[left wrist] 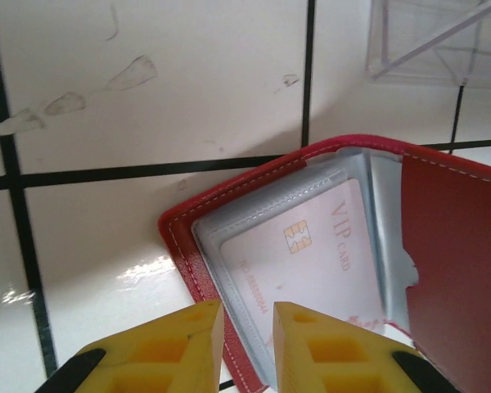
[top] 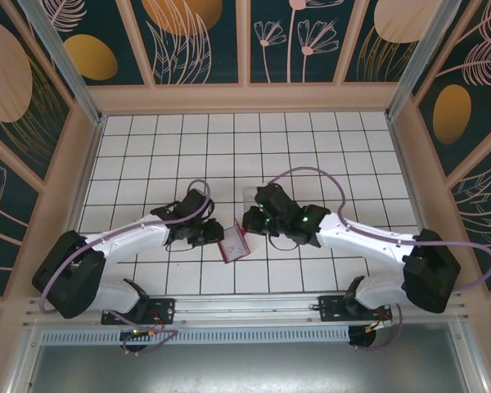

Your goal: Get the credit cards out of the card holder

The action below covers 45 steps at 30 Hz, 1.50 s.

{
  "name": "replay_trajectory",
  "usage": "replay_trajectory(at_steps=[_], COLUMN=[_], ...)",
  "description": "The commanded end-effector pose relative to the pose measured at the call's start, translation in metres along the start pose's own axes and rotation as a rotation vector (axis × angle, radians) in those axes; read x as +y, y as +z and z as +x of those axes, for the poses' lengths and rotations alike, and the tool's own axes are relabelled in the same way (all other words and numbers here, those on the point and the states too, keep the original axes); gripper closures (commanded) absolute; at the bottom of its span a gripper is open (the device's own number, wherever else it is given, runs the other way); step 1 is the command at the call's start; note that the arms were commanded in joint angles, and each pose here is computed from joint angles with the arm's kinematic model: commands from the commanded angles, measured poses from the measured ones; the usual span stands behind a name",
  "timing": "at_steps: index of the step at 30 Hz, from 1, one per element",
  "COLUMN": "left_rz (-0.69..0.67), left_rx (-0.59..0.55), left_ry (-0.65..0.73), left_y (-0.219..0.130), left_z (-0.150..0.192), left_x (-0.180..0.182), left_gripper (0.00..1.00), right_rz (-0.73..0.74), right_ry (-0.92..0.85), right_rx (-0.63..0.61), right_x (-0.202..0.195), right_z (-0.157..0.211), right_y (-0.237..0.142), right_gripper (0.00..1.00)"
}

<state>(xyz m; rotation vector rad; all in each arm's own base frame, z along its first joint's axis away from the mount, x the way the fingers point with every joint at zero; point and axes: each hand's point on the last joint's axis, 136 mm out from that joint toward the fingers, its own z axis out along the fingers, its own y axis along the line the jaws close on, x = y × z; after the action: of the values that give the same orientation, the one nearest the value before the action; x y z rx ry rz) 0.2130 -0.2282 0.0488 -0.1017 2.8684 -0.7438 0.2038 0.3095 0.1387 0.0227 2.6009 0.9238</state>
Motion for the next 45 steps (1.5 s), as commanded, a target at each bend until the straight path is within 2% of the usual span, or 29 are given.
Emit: replay_trajectory(at_steps=[1,8,16,20,22,27,33,40,43,45], left_rz=[0.041,0.052,0.075,0.088,0.091,0.098,0.083,0.016,0.012,0.015], left_rx=[0.0,0.023,0.042,0.059,0.068,0.084,0.091,0.104,0.111,0.126], left_ry=[0.033,0.056,0.049,0.039,0.038,0.033,0.044,0.049,0.049,0.046], left_y=[-0.001,0.002,0.007,0.012,0.015,0.02,0.023,0.029,0.029,0.03], left_z=[-0.009,-0.01,-0.008,-0.005,-0.004,0.001,0.001,0.007,0.011,0.017], left_x=[-0.016,-0.032,-0.042,-0.043,-0.042,-0.04,-0.036,-0.019,-0.015,-0.011], left_gripper=[0.75,0.76,0.77,0.78,0.78,0.78,0.79,0.82,0.82,0.81], right_rz=[0.112,0.27,0.431,0.432,0.444,0.435,0.377,0.085,0.032,0.055], right_ry=[0.043,0.07,0.055,0.041,0.036,0.014,0.0,0.026,0.058,0.069], right_rx=[-0.013,0.024,0.019,0.011,-0.002,-0.034,-0.06,0.089,0.17,0.229], right_x=[-0.033,-0.089,-0.137,-0.138,-0.136,-0.114,-0.076,-0.009,-0.006,-0.019], right_z=[0.005,0.032,0.044,0.042,0.037,0.019,-0.003,0.009,0.026,0.041], right_y=[-0.011,-0.011,-0.012,-0.01,-0.014,-0.032,-0.053,-0.023,-0.002,0.013], right_gripper=[1.0,1.0,1.0,0.91,0.84,0.74,0.68,0.68,0.69,0.7])
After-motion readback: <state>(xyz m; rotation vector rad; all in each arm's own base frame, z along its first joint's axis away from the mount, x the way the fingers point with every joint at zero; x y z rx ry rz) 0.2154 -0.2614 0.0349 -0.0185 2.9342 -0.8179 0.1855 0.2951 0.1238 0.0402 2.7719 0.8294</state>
